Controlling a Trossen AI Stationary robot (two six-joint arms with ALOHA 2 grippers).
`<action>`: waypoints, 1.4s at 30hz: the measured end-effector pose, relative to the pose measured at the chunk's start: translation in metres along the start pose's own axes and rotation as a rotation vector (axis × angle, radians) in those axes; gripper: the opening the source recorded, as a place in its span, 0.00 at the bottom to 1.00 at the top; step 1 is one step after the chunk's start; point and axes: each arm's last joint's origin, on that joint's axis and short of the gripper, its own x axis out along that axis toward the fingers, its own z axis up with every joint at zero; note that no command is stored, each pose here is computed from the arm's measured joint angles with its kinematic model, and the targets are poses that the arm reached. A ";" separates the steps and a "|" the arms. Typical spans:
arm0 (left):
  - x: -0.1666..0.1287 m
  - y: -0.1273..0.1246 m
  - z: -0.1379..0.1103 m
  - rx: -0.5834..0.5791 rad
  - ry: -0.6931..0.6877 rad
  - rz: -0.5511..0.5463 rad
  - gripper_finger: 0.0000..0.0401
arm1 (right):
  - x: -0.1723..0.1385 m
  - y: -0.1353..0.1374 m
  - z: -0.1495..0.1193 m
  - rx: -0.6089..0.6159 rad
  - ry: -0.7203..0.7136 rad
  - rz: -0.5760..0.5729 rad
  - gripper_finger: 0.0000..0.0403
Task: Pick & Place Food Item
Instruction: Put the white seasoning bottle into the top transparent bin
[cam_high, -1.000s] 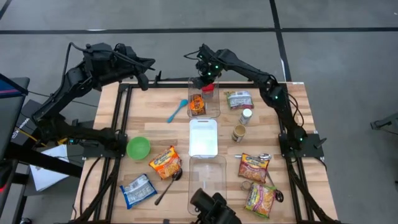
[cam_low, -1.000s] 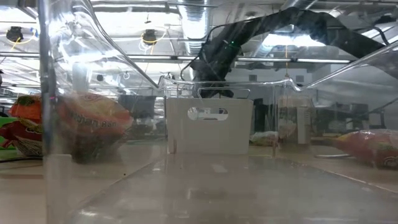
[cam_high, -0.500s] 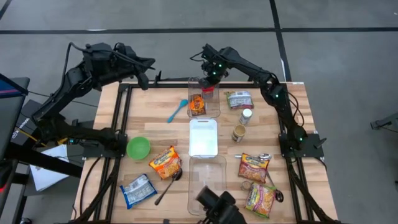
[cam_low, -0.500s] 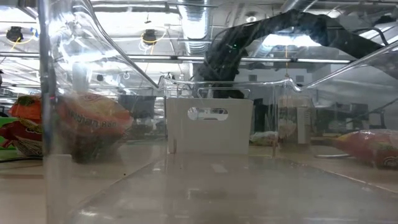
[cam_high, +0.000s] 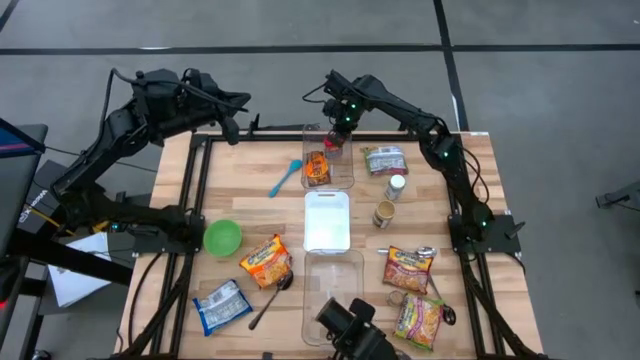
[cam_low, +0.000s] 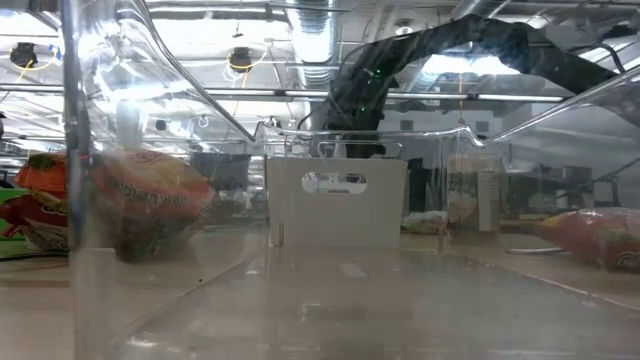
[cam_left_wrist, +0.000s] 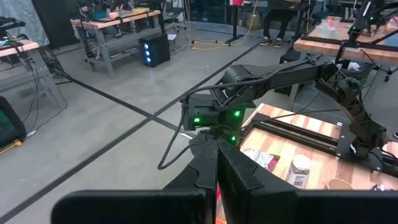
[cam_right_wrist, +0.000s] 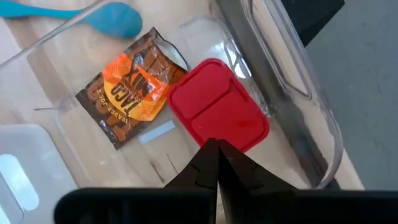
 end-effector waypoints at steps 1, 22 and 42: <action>0.000 0.000 0.000 0.000 0.000 0.000 0.00 | 0.000 -0.001 0.000 -0.002 -0.002 -0.001 0.00; 0.000 0.000 0.000 0.000 0.001 0.003 0.00 | 0.004 -0.014 0.003 -0.050 -0.078 0.067 0.00; 0.000 0.000 0.000 0.000 0.001 0.003 0.00 | 0.008 -0.003 0.000 -0.033 -0.010 0.040 0.00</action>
